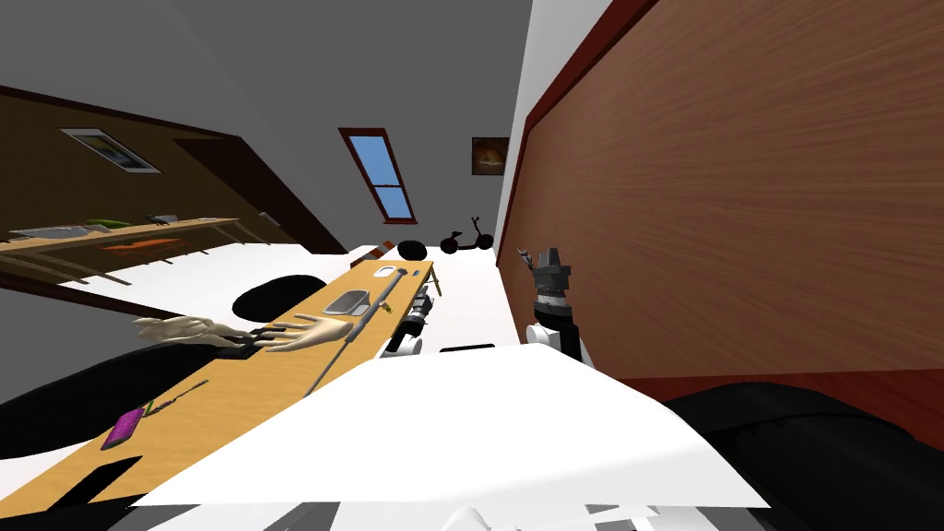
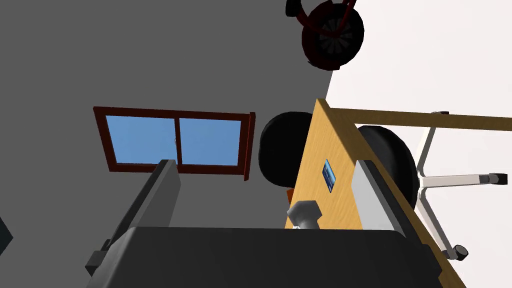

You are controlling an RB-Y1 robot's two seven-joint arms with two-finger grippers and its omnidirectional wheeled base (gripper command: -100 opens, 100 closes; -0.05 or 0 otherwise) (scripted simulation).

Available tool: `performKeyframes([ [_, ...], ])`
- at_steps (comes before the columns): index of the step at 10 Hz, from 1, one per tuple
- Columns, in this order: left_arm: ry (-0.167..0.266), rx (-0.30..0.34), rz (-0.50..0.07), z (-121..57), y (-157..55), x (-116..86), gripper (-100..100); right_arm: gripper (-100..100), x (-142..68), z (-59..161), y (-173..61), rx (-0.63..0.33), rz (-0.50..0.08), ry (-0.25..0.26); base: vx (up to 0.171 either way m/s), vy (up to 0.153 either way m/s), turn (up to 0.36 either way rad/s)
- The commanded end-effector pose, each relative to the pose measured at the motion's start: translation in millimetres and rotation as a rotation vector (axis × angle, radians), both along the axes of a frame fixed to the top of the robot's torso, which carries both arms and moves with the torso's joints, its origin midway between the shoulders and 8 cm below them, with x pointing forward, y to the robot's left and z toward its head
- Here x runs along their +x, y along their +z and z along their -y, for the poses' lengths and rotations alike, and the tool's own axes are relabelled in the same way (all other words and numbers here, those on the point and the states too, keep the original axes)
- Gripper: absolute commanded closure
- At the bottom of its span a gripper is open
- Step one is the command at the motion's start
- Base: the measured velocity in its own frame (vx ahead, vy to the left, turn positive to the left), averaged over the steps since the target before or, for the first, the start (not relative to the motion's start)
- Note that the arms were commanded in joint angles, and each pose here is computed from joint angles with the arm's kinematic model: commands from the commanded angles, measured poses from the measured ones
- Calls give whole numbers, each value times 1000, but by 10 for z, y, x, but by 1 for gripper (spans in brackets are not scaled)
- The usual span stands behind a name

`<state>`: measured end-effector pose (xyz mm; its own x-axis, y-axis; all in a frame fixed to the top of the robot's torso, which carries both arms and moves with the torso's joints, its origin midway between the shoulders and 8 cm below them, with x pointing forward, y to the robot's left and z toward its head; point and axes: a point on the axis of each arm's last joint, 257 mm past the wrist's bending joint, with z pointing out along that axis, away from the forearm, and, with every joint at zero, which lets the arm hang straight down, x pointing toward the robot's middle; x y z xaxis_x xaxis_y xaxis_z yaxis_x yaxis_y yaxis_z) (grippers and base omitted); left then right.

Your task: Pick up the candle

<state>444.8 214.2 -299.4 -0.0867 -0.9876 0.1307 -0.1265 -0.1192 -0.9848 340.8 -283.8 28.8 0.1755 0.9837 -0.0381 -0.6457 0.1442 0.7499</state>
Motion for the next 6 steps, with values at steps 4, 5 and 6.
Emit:
performKeyframes([
  [4, -13, 163, -186, -268, -750, -167, -100, 0, 0, 0, 0, 0, 0, 0, 34, 101, -49],
  [5, -14, 207, -224, -375, -899, -221, -100, 0, 0, 0, 0, 0, 0, 0, 63, 117, -53],
  [6, -15, 252, -261, -494, -1039, -278, -100, 0, 0, 0, 0, 0, 0, 0, 57, 132, -34],
])
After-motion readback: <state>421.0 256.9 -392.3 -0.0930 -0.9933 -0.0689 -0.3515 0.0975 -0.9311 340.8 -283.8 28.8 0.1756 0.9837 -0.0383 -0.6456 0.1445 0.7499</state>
